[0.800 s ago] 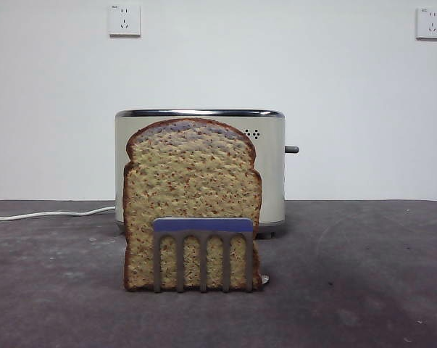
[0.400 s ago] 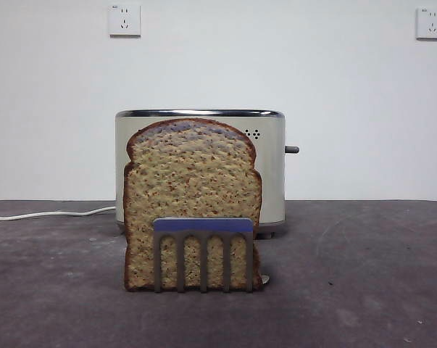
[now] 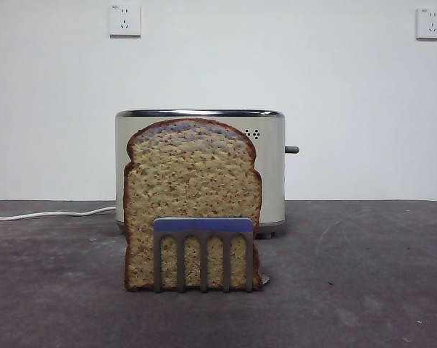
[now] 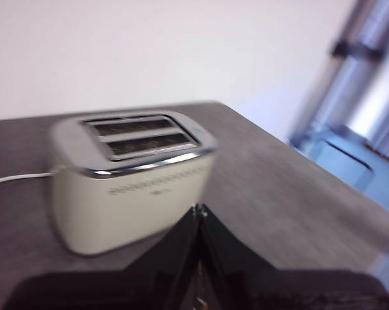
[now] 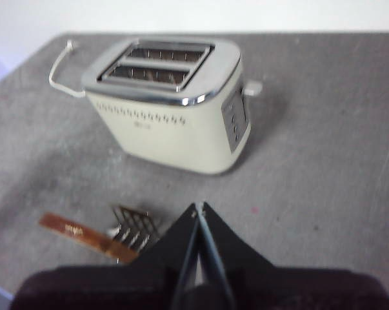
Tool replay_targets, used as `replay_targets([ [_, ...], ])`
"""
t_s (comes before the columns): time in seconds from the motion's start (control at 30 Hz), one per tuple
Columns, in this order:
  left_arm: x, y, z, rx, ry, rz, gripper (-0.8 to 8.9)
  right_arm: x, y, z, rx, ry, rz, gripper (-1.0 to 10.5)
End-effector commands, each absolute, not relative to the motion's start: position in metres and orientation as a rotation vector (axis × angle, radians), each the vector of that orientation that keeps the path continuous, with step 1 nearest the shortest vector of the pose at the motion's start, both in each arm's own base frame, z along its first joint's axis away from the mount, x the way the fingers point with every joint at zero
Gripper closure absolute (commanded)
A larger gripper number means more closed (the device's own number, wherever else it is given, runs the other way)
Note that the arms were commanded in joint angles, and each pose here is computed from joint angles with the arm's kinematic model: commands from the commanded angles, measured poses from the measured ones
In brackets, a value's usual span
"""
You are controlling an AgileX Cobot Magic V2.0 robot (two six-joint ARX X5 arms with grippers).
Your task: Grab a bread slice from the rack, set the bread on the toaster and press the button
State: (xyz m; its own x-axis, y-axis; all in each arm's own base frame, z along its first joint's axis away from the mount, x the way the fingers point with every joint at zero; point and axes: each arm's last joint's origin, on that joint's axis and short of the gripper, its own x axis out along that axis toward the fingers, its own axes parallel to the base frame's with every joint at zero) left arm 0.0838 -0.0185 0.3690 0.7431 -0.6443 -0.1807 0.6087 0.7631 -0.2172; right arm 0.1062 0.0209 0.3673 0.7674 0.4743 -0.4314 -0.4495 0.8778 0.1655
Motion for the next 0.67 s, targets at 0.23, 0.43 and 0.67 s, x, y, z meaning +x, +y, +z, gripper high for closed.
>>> replay_targets([
  [0.23,0.083,-0.028,0.396,0.045,0.263,-0.825,8.22,0.106,0.021,0.379,0.014,0.48,0.517,9.6],
  [0.43,0.086,-0.03,0.395,0.067,0.275,-0.852,8.11,0.11,0.022,0.381,0.011,0.499,0.519,9.6],
  [0.67,0.091,-0.034,0.394,0.076,0.275,-0.887,1.9,0.111,0.022,0.38,0.012,0.504,0.52,9.6],
])
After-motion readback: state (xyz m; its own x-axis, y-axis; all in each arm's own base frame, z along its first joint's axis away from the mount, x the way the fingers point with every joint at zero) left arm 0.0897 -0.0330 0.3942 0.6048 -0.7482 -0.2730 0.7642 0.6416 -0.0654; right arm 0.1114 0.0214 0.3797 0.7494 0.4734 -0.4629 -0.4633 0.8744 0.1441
